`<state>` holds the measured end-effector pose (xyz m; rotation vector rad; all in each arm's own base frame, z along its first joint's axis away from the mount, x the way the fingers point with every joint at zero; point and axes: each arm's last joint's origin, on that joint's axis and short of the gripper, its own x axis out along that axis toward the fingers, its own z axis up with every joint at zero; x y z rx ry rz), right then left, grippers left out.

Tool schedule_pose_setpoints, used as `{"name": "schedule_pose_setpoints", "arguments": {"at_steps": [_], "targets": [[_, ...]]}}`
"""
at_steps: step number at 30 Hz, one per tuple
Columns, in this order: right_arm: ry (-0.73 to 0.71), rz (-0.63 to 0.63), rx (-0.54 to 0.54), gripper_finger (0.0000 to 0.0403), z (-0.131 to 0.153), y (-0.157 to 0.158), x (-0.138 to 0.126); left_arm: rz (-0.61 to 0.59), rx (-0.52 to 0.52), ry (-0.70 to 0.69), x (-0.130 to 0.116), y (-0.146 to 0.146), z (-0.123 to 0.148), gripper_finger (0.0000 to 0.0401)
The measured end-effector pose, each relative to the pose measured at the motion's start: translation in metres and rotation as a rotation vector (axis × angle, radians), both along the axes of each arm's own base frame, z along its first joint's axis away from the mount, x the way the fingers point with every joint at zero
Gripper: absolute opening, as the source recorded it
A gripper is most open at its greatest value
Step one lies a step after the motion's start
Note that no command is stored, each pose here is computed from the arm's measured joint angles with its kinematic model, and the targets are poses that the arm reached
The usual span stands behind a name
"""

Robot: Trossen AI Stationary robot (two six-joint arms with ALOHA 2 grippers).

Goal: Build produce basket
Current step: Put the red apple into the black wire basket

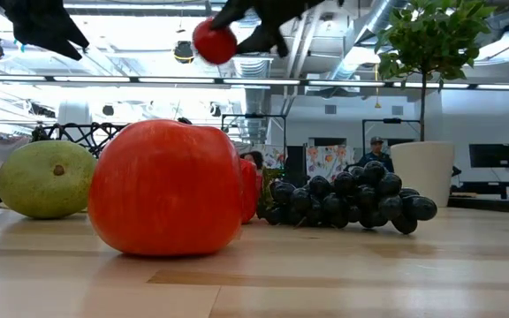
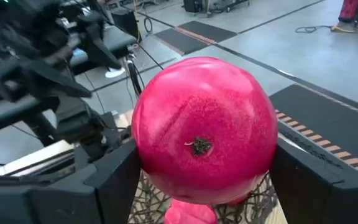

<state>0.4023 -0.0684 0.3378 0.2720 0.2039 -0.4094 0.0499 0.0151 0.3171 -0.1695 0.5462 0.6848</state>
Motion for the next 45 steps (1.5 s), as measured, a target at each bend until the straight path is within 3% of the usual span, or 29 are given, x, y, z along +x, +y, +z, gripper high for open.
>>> {"name": "schedule_pose_setpoints", "arguments": {"at_steps": [12,22,32,45], "targets": [[0.065,0.0,-0.022,0.0317,-0.049,-0.019,0.098,0.009,-0.017,-0.047,0.002,0.0,0.002,0.033],[0.104,-0.043,-0.016,0.0317,-0.078,-0.05,0.155,0.024,-0.037,-0.063,0.002,0.0,0.002,0.033],[0.117,-0.064,0.044,0.0317,-0.115,-0.053,0.163,0.024,-0.037,-0.049,0.001,0.0,0.001,0.033],[0.149,-0.063,0.049,0.0334,-0.119,-0.051,0.163,0.016,-0.026,-0.043,0.001,0.0,0.002,0.033]]}}
